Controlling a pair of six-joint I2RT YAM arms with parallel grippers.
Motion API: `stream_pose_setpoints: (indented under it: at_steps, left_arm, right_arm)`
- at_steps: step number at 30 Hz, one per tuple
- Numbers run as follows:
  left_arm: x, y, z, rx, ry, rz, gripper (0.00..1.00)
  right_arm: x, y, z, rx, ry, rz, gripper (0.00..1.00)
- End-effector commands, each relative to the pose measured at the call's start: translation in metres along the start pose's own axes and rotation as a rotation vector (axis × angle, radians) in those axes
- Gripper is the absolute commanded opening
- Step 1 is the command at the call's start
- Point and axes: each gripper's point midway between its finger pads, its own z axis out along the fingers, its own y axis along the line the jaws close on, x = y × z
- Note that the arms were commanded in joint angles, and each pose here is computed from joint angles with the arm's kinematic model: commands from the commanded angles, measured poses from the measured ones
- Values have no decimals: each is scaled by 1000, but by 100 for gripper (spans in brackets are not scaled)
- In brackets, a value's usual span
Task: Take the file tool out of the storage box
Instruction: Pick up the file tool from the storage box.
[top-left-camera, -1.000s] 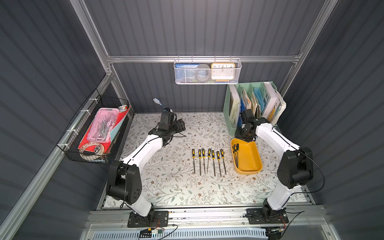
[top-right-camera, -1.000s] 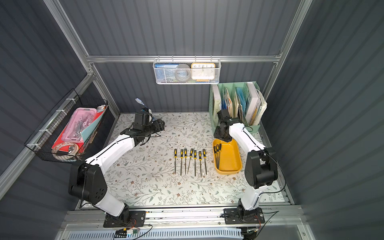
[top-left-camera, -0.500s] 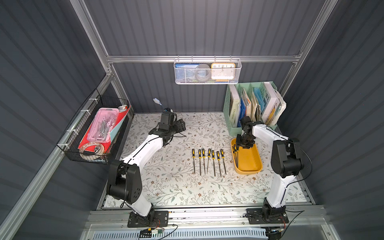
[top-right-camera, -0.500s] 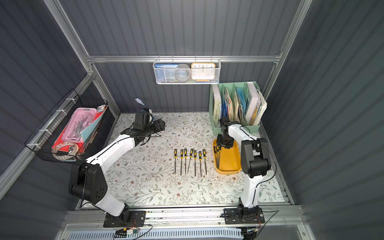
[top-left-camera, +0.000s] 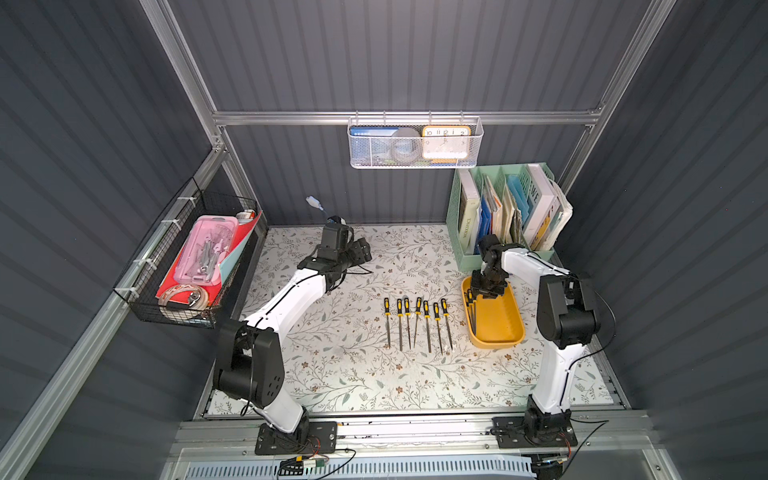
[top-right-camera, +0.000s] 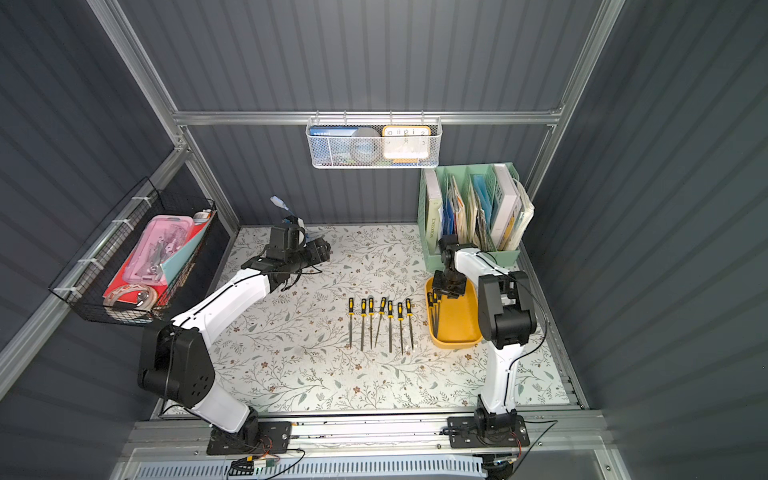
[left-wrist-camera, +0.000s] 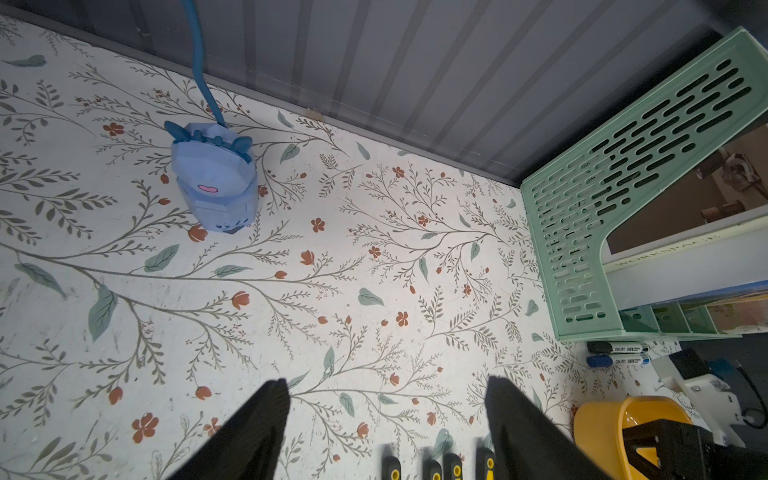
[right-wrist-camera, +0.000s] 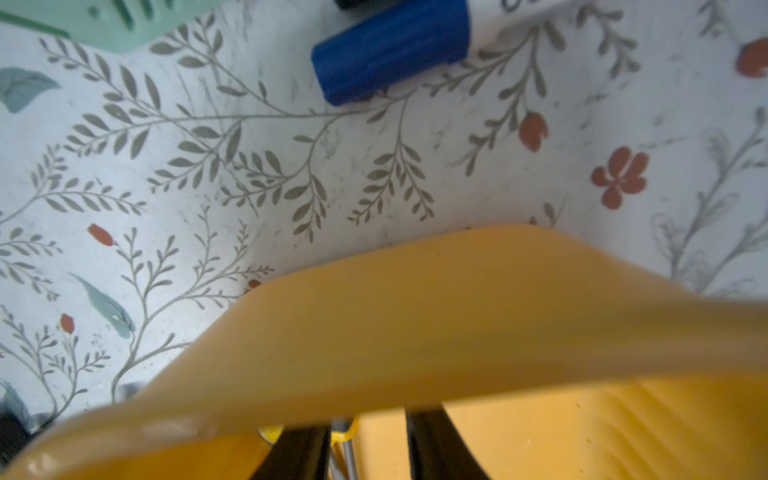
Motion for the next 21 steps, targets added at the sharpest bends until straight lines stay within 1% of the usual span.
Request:
stream_pose_setpoints:
  at_steps: [1,5,11,17,18,21]
  left_arm:
    - [-12,-1,-11,-5,-32,1,80]
    - [-11,0,-11,-7,-29,0,80]
    - [-14,0,-15,-12,-39,-3,80]
    - [-13,3,-15,-23,-30,-5,80]
    - [-14,2,-15,-22,-33,-3,80]
    - [-14,1,-15,-23,-30,-3,80]
  right_arm:
    - [3,3,-5,-32,-1,-2,34]
    - [5,5,1,-48,15,-5,33]
    - [13,-1,21,-11,66,4,32]
    - [18,-9,32,24,80,4,29]
    - [20,-11,34,31,85,5,26]
    - [21,-12,35,37,87,1,14]
